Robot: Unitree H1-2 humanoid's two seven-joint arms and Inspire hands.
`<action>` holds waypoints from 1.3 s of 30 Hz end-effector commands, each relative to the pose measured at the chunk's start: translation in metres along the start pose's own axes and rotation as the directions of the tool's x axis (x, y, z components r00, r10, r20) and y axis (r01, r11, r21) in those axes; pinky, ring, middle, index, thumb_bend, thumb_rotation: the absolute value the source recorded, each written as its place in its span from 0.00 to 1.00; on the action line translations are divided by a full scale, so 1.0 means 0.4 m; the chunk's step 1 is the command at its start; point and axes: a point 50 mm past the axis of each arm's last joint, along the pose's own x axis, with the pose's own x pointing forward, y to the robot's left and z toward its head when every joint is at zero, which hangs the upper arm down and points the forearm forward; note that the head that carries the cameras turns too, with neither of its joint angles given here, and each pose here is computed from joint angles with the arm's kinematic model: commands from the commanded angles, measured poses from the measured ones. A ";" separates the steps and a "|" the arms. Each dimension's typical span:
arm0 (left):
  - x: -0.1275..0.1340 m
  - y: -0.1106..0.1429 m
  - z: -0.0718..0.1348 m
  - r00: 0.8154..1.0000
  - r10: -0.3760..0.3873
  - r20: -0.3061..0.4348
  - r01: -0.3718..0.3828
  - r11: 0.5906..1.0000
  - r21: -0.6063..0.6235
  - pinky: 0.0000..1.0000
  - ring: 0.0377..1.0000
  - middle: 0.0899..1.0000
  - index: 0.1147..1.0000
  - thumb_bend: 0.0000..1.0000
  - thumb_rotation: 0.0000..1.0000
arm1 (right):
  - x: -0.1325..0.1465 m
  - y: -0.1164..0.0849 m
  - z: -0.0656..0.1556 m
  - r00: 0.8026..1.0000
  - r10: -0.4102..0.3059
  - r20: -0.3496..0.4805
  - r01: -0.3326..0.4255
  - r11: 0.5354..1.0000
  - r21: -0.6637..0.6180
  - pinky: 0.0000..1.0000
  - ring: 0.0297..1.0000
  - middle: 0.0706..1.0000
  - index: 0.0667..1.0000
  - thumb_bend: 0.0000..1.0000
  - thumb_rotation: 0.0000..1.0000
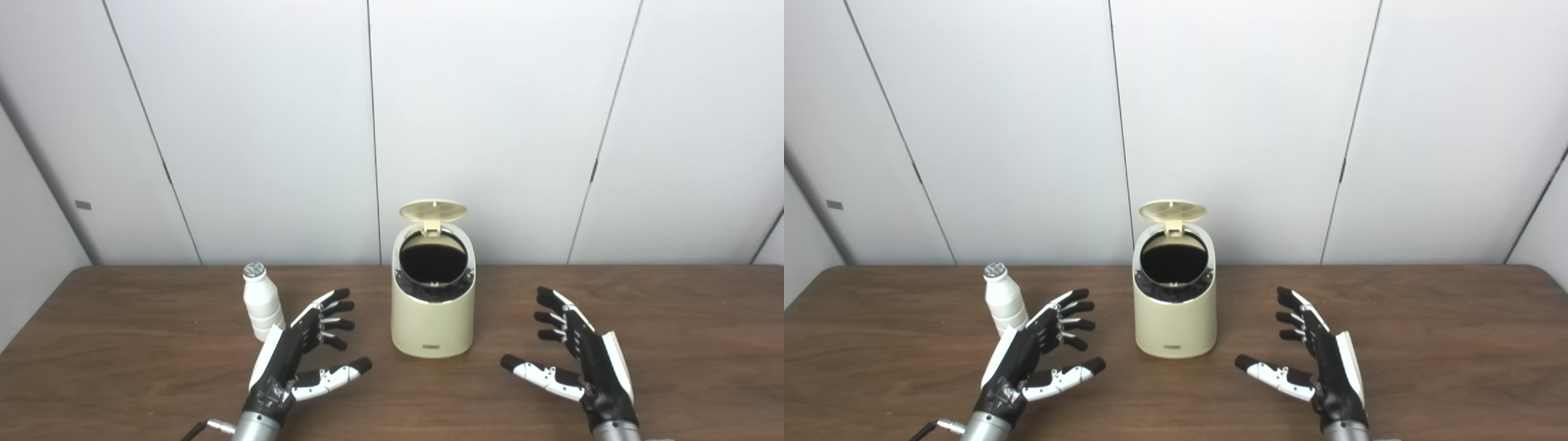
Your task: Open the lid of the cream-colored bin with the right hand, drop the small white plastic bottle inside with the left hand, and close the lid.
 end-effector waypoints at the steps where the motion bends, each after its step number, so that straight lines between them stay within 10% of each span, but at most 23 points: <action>1: 0.022 0.014 0.028 0.997 0.015 0.078 -0.016 1.000 0.008 0.58 0.71 0.80 0.85 0.70 0.14 | 0.020 -0.012 0.041 0.994 -0.032 0.101 0.030 0.999 0.019 0.69 0.78 0.84 0.82 0.78 0.19; 26: -0.036 0.022 0.041 0.991 0.124 0.057 -0.130 0.986 0.107 0.48 0.59 0.68 0.76 0.71 0.09 | 0.017 -0.051 0.022 0.997 -0.025 0.076 0.021 0.999 0.046 0.74 0.81 0.86 0.85 0.72 0.05; 39: -0.109 0.129 0.022 0.888 0.450 0.096 -0.461 0.865 0.199 0.54 0.72 0.77 0.79 0.63 0.00 | 0.018 -0.070 0.065 0.997 -0.019 0.069 0.015 0.998 0.069 0.73 0.82 0.86 0.85 0.69 0.00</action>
